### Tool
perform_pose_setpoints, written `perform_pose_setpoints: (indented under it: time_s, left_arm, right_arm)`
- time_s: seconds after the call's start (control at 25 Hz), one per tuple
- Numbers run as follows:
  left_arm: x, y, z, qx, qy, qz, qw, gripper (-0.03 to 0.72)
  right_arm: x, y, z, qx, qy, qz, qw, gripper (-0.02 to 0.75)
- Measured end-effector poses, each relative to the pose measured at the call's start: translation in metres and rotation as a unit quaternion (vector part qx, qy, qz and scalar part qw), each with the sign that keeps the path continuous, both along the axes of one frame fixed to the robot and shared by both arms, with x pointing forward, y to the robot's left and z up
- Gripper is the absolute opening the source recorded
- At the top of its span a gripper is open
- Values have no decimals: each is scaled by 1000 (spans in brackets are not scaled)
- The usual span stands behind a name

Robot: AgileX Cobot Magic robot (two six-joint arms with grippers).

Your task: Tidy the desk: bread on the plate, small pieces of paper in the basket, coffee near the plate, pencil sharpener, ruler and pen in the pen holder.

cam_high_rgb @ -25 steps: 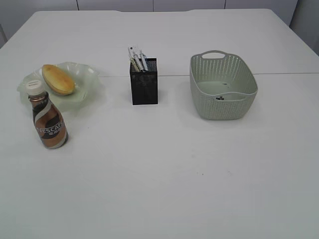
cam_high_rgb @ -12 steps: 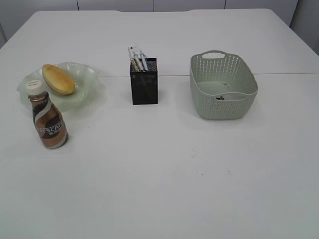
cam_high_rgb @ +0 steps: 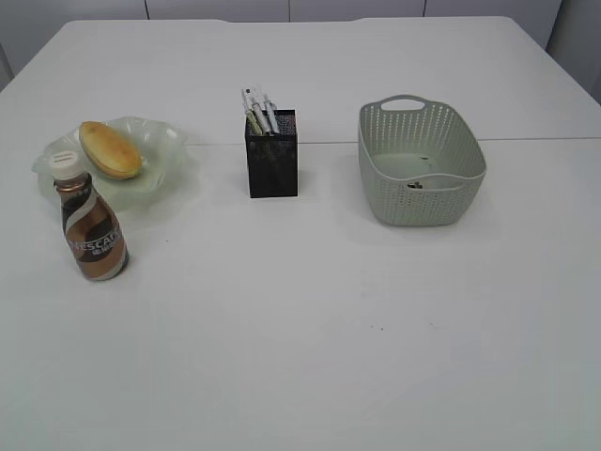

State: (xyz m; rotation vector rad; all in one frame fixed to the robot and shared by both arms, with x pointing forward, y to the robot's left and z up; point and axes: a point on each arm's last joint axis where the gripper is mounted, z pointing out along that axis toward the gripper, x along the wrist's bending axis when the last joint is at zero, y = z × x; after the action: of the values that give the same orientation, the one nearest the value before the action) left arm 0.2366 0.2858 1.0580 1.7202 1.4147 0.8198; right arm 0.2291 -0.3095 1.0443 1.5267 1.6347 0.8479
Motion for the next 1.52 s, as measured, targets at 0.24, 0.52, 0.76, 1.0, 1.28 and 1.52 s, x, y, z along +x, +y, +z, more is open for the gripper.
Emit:
perform_pose_setpoints:
  time_s: [0.24,0.52,0.76,1.0,1.28,1.52]
  left_arm:
    - [0,0,0,0,0,0,1000,419]
    - [-1,-1,0,-7,-3,-5,1000,414]
    - [-7,-2,0,-11,-23,-7,1000,413]
    - [-7,-3,-1,-12,-24,-8,1000,413]
    - [-7,-3,-1,-12,-24,-8,1000,395]
    - [-7,-3,-1,-12,-24,-8,1000,372]
  right_arm:
    - [0,0,0,0,0,-22,1000,369]
    - [0,4,0,16,1,-11,1000,369]
    - [-1,5,0,25,2,-5,1000,368]
    - [-1,5,0,26,2,-5,1000,368]
    - [-1,5,0,26,2,-5,1000,368]
    - [-1,5,0,26,2,-5,1000,367]
